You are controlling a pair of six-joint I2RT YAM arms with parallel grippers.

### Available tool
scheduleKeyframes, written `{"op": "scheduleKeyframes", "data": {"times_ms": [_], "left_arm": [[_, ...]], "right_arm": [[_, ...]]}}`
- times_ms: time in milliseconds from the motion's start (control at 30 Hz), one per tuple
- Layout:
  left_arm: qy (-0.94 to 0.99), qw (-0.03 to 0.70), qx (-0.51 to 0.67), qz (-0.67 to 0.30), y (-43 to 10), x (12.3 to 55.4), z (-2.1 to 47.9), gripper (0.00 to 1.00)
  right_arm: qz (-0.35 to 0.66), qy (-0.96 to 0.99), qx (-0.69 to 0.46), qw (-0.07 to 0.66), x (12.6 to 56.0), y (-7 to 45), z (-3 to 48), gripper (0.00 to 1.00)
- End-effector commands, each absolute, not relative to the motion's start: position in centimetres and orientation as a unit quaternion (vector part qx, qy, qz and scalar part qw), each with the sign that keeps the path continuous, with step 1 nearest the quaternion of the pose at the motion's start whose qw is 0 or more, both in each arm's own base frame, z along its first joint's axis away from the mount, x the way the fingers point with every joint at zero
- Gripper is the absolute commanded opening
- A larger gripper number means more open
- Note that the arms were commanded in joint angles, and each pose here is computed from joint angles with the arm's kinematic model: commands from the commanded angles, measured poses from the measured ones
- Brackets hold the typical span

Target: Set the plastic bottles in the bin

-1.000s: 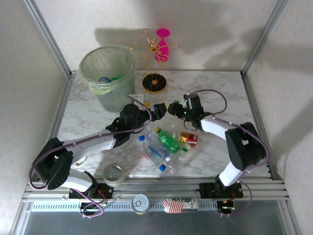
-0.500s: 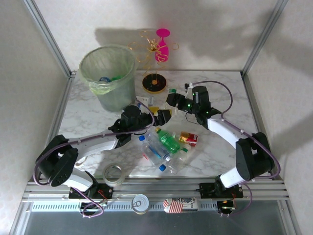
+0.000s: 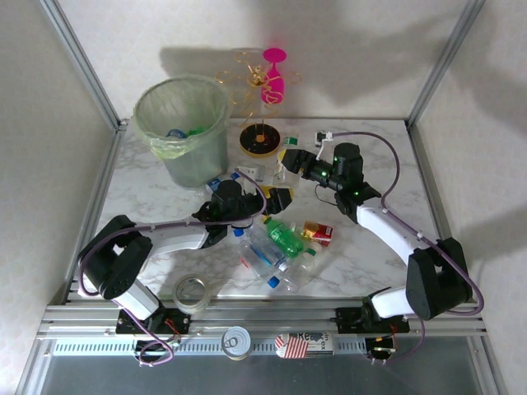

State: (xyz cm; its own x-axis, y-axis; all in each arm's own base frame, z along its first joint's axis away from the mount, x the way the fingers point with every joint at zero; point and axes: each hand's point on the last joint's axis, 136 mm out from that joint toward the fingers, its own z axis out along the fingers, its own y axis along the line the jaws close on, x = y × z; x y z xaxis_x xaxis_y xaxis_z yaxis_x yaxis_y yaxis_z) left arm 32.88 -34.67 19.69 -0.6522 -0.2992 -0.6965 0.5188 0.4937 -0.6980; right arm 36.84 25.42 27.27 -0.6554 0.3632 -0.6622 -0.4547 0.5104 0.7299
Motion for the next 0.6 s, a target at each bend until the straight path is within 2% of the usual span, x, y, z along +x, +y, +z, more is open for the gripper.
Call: {"op": "scheduleKeyframes", "data": {"times_ms": [0,167,300,567], "left_arm": [[0.729,0.427,0.076,-0.529,-35.4,33.2,22.5,0.84],[0.724,0.43,0.074,-0.535,-35.5,33.3,22.9,0.83],[0.719,0.428,0.077,-0.542,-35.7,33.2,23.3,0.92],[0.713,0.419,0.094,-0.554,-36.4,32.9,23.8,0.96]], "right_arm": [[0.509,0.752,-0.042,0.418,36.0,25.8,27.8,0.49],[0.515,0.75,-0.041,0.412,35.7,26.1,27.3,0.49],[0.518,0.749,-0.041,0.411,35.7,26.2,27.0,0.49],[0.49,0.762,-0.03,0.422,36.4,25.8,26.1,0.49]]}}
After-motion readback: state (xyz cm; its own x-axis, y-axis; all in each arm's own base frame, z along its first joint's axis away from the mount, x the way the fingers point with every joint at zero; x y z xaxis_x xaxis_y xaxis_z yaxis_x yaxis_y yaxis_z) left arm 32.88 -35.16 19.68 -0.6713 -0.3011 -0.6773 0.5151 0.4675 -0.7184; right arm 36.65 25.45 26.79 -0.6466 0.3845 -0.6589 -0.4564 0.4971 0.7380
